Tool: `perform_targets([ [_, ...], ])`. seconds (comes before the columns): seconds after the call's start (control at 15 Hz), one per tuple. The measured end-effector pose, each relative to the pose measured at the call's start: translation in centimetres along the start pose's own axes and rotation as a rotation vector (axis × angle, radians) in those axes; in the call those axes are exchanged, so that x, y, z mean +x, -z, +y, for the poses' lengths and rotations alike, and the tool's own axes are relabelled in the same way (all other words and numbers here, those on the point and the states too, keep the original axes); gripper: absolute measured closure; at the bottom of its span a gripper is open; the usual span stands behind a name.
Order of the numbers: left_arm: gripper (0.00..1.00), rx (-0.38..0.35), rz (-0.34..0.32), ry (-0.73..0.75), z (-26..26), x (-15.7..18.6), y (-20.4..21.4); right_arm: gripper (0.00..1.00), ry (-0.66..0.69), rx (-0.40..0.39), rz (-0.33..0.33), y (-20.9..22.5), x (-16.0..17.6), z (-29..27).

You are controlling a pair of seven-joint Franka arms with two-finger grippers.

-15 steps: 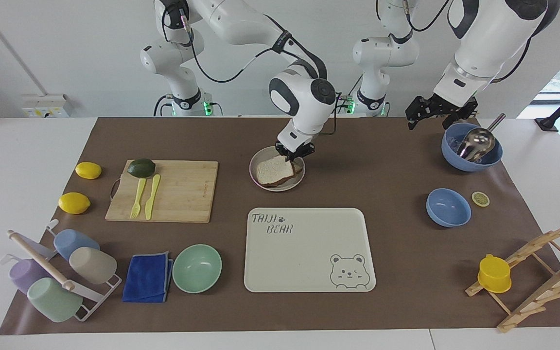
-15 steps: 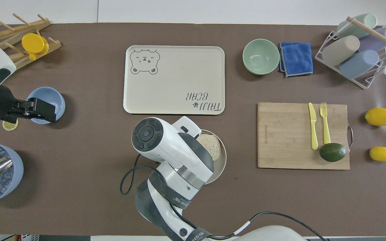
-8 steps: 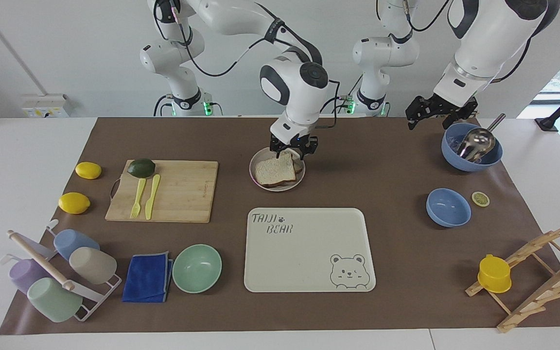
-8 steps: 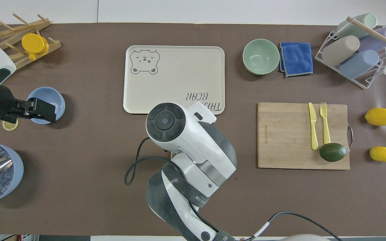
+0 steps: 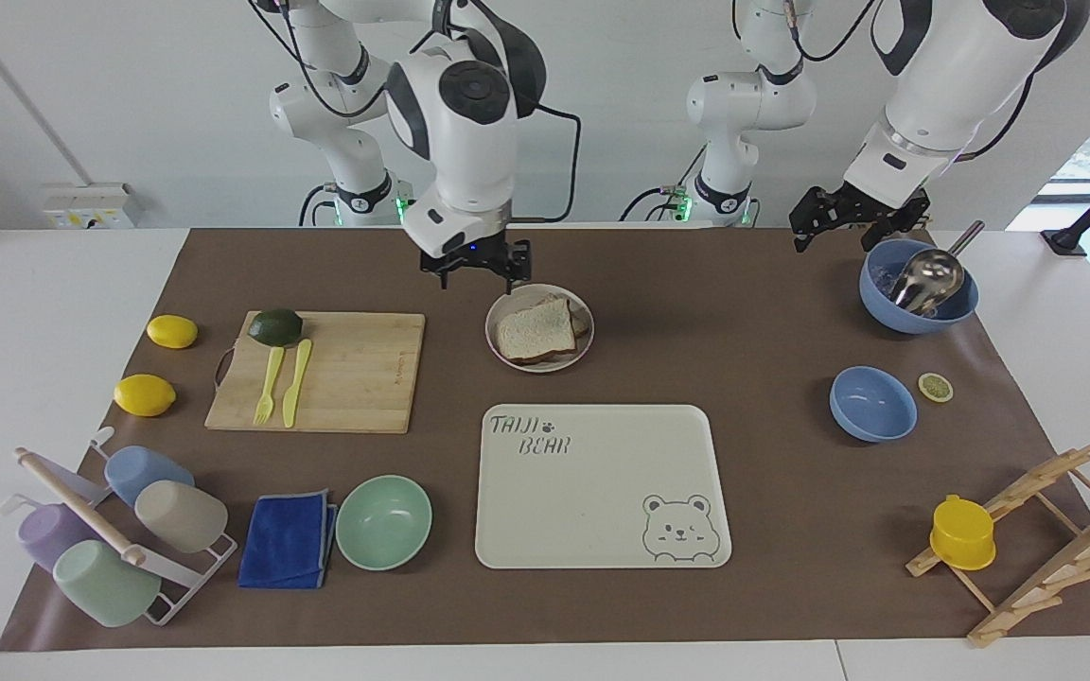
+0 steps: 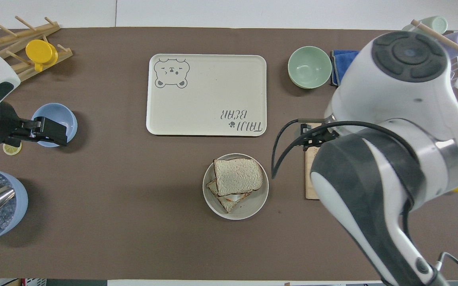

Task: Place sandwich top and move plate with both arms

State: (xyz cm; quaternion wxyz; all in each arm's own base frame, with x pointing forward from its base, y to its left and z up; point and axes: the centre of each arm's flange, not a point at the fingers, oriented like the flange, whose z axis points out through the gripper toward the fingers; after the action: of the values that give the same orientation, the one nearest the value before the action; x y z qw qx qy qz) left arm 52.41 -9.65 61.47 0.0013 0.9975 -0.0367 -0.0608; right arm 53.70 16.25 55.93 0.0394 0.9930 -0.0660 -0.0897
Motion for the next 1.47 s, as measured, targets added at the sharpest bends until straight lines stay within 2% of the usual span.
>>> perform_targets([
  [0.27,0.0,0.002,-0.001,-0.014,0.8,-0.1,-0.4,0.0,-0.067,0.033,-0.003,2.4,0.6,9.8],
  [0.53,0.0,0.004,0.02,-0.059,4.2,-0.4,-2.8,0.0,-0.086,0.052,-0.005,2.4,1.5,15.5],
  [0.8,0.0,-0.031,0.045,-0.065,9.7,-0.4,-8.1,0.0,-0.102,0.057,-0.013,2.3,1.7,17.4],
  [1.0,0.0,-0.047,0.049,-0.055,13.3,-0.3,-13.1,0.0,-0.057,0.056,-0.029,2.5,1.1,17.9],
  [1.2,0.0,-0.051,0.018,-0.064,16.4,0.7,-18.0,0.0,-0.038,0.062,-0.023,2.8,0.8,19.1],
  [1.47,0.0,-0.069,0.0,-0.072,18.1,2.0,-22.1,0.0,-0.024,0.056,0.001,3.0,1.1,20.3],
])
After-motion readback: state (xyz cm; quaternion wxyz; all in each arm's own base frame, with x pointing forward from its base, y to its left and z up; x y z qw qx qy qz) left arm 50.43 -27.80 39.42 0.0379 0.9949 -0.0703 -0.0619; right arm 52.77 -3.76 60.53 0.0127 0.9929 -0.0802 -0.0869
